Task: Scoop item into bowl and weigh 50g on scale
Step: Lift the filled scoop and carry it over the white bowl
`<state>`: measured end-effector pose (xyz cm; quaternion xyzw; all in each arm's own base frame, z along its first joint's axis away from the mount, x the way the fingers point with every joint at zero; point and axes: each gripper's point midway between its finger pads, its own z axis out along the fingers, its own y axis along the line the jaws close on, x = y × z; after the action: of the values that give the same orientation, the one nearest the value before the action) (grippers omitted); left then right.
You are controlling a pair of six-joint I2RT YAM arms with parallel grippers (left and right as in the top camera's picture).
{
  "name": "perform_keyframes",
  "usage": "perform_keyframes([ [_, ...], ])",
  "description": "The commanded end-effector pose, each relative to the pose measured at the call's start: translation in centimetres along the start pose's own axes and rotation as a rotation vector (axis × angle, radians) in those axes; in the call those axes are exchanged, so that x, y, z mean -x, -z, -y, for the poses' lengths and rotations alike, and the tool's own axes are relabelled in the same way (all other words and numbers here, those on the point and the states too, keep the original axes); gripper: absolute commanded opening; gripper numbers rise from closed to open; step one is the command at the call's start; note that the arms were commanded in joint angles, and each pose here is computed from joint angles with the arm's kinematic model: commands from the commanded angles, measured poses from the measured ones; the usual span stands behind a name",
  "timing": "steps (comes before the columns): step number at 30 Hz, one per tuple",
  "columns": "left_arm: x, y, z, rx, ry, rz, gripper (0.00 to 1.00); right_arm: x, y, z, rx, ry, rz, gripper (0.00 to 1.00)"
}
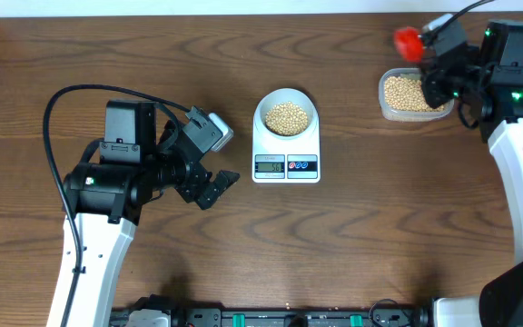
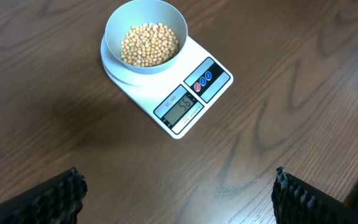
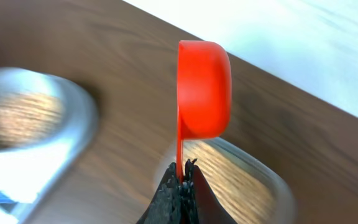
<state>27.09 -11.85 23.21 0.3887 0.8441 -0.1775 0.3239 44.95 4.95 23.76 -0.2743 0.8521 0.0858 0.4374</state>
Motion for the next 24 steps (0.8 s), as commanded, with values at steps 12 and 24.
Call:
perform_keyframes([
  [12,1.0,0.7,-0.1,0.002,-0.004,0.027,0.98,0.4,-6.1,-13.2,0.469,0.027,0.009,0.01],
  [24,1.0,0.7,-0.1,0.002,-0.004,0.027,0.98,-2.2,-9.8,-15.5,0.365,0.211,-0.124,0.01],
])
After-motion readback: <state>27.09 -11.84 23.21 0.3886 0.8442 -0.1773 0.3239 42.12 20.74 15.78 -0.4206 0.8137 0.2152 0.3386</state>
